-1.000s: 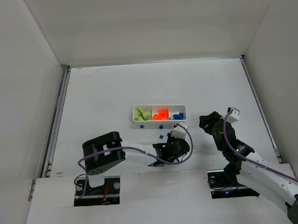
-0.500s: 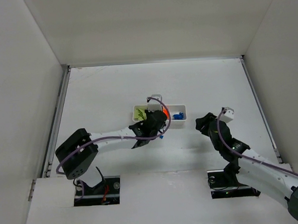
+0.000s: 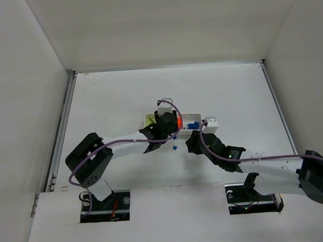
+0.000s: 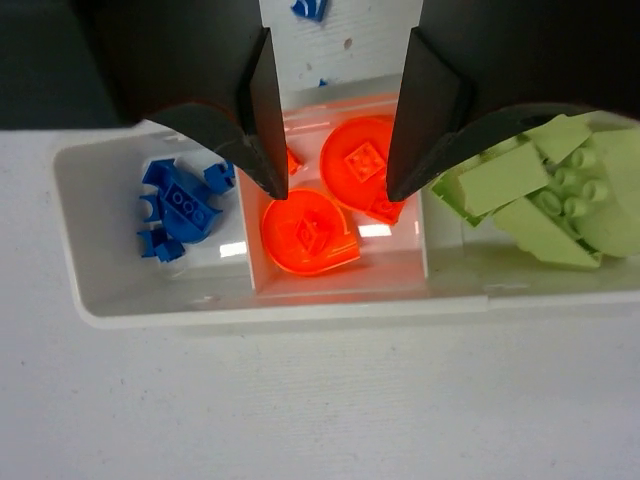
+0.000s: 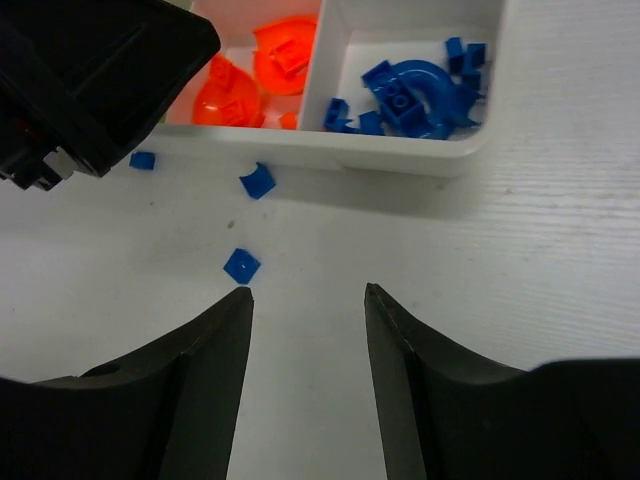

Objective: Sort the legos into containers by color

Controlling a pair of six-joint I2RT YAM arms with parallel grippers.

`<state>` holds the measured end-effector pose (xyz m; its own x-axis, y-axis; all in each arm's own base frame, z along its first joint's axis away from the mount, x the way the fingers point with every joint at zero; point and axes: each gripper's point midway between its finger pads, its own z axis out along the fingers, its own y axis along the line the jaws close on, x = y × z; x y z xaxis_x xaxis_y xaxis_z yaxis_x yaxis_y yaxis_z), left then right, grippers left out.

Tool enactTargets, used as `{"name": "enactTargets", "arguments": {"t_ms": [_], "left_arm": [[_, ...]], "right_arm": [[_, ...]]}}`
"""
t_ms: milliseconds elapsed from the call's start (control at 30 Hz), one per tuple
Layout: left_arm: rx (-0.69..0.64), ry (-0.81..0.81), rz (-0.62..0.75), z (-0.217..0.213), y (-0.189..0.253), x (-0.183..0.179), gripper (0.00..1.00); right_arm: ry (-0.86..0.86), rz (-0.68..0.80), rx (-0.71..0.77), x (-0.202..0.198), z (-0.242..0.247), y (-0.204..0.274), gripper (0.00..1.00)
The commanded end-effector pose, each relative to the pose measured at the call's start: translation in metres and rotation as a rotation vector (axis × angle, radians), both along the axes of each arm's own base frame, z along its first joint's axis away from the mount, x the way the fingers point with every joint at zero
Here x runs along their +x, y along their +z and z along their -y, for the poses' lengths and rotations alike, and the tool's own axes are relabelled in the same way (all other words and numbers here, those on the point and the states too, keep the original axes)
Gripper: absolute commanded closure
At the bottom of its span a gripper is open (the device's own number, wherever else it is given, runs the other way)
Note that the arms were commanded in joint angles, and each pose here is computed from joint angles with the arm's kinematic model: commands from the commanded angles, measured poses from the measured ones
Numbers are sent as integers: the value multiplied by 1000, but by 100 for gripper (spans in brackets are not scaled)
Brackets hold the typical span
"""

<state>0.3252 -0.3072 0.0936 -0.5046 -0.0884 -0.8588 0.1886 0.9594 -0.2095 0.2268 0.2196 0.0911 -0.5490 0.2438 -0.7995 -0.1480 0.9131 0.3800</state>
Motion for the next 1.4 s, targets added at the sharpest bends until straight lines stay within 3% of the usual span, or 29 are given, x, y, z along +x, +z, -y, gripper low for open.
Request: {"name": "enactTargets", "arguments": {"t_ms": [0,333,567,767,1067,1367], "left_arm": [[-78,17,55,-16,35,-8,59],[-128,58,1,-88,9,-76,75],[-132,123,-63,-118,-23,-93,73],[-75,103,-99,-106,-38,-93,63],[-15,142,-93,-101,-44,-75,57],[20,185,-76,-94,-50,-46,57]], "right_arm": [[18,58,31,15,-31,23,45],[-36,17,-45,58,-50,-6,52],[-65,39,-57,100,-63,-5,52],[-78,48,-43,126,-75,-4,50],[-11,52,-42,94,-61,-6,40],[-30,37,17,70,-51,-16,42]]}}
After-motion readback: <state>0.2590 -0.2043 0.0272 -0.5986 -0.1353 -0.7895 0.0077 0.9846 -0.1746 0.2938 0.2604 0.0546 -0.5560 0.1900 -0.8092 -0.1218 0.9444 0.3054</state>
